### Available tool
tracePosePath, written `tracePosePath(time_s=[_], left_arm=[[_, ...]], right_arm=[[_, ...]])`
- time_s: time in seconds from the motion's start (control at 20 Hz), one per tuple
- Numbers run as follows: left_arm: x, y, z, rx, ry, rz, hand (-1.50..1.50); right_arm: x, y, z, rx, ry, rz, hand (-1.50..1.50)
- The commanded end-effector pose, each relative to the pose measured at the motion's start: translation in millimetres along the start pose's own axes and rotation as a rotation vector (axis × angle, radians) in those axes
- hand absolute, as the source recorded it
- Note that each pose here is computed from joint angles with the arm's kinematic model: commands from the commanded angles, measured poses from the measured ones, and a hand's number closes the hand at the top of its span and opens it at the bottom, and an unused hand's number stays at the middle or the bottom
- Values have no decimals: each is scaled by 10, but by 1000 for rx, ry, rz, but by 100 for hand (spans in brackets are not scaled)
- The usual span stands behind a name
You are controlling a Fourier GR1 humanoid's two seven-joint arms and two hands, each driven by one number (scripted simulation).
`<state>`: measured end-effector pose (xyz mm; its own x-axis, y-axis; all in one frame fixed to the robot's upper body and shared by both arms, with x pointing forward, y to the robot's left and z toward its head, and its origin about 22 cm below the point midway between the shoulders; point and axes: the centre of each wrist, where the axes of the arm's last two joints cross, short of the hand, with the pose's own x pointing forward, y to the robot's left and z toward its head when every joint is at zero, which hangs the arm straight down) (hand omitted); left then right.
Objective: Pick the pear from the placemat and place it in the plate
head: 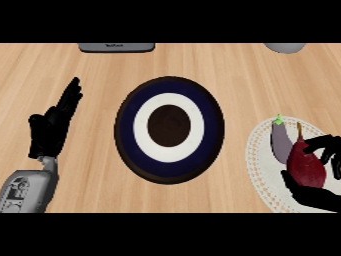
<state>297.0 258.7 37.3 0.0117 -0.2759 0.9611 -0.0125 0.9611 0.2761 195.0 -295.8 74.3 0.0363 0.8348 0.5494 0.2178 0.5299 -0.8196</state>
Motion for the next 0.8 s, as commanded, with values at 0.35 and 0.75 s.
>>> tracePosePath(time_s=[0.35, 0.75], left_arm=[[15, 137, -117, -36, -17, 32, 0], [127, 95, -117, -43, -4, 7, 0]], right_arm=[[1091, 236, -365, 53, -175, -206, 150], [1710, 698, -794, 157, -176, -249, 150]])
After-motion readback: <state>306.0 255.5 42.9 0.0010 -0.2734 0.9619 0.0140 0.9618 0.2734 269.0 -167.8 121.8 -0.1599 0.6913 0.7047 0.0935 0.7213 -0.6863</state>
